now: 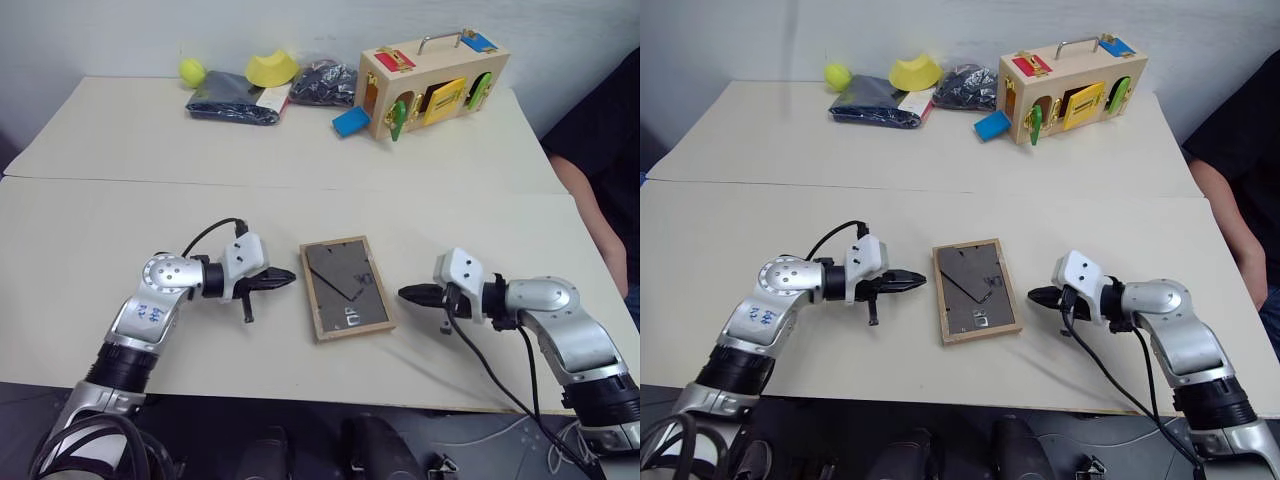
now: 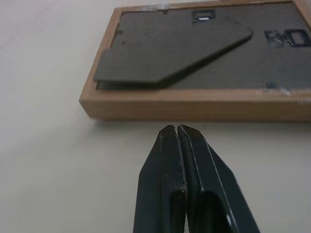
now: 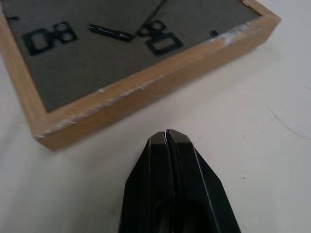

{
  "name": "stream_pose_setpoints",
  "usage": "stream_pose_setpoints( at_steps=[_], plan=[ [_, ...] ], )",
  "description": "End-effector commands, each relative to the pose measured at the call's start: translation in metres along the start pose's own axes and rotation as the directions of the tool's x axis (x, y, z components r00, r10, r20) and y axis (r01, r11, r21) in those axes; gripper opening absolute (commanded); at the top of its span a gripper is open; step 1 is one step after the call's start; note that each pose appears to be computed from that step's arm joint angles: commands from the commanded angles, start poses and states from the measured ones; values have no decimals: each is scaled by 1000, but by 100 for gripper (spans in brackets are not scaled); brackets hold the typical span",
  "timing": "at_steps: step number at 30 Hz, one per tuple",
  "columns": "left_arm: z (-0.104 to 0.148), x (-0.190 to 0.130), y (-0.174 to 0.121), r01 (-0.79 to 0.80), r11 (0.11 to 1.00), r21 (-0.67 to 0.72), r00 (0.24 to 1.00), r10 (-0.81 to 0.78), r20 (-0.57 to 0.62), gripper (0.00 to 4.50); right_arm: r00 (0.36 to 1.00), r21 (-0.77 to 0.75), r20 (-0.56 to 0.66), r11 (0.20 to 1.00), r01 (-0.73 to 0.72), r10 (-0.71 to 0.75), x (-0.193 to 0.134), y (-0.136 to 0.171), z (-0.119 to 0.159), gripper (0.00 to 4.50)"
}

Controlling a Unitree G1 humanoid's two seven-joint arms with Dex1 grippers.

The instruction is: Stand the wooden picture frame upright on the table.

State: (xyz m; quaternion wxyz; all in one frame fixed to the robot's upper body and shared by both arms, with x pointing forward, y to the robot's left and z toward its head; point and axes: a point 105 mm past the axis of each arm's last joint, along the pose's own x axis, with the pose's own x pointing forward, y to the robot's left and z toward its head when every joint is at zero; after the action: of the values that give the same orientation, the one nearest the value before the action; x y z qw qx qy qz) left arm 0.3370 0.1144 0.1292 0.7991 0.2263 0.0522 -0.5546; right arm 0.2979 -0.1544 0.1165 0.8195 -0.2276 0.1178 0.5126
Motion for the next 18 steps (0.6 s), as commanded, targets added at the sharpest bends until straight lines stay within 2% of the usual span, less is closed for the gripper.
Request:
stream_pose_setpoints(
  at_steps=[1,8,12,15,16,18],
  plan=[
    [5,10,6,-5,1000,5,1000,5,22,6,999,-21,42,1000,-11,12,2,9,16,4],
    [5,8,11,-14,1000,-27,999,15,29,6,999,-10,40,1000,-5,6,4,13,16,4],
    [6,-1,10,-16,998,-56,999,17,29,6,998,-29,28,998,56,-55,-2,-4,14,4],
    [5,-10,2,27,969,-246,999,-18,40,6,1000,-100,-21,995,15,-17,-4,-4,8,4],
    [5,-11,-4,56,943,-329,998,-43,46,35,999,-124,-36,992,0,-4,-4,-3,6,0],
    [4,-15,-19,127,839,-530,991,-124,43,60,998,-180,-66,983,-29,18,-3,-2,3,0]
  ],
)
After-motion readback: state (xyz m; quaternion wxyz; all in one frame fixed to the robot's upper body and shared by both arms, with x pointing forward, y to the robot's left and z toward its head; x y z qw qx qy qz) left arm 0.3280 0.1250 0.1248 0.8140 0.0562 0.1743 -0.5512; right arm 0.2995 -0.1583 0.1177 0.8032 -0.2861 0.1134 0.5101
